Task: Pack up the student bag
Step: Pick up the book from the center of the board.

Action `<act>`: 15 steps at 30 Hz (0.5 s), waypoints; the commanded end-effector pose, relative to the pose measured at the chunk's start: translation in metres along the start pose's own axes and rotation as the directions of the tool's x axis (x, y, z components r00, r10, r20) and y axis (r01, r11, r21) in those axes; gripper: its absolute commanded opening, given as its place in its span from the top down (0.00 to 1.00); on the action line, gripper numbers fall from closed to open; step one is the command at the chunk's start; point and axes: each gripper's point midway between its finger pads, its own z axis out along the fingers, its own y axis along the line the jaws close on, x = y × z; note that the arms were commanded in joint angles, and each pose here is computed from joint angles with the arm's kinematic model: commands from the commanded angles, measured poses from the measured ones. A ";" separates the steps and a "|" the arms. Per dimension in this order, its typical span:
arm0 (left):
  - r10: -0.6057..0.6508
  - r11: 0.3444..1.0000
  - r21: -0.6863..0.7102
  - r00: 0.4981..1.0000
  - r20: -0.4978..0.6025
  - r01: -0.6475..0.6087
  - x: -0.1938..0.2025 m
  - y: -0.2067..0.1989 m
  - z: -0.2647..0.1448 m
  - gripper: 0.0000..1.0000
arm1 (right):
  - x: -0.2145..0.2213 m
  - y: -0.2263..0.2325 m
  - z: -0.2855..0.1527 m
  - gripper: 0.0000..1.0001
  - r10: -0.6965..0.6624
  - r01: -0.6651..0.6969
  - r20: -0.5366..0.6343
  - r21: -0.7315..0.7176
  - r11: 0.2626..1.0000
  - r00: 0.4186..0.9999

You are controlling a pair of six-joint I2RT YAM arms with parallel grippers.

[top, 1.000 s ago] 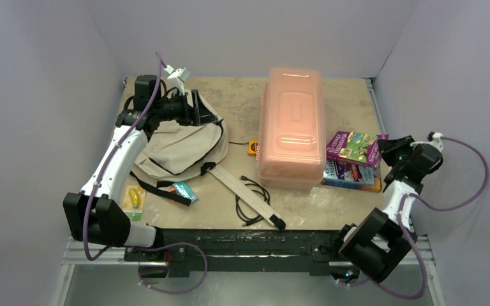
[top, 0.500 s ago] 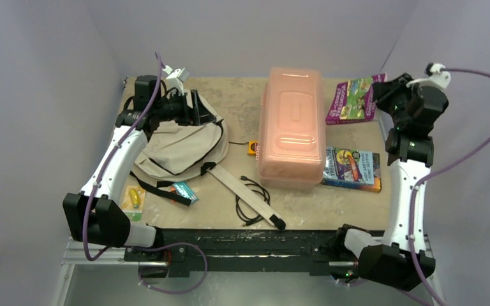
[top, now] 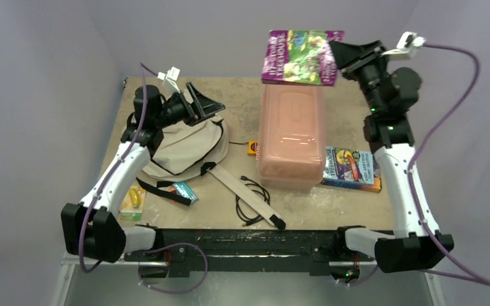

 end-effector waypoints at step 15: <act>-0.198 0.941 0.338 0.830 0.521 0.013 -0.020 -0.132 -0.039 0.01 | 0.145 0.093 0.014 1.00 0.762 -0.767 -0.089 -0.053 0.639 0.641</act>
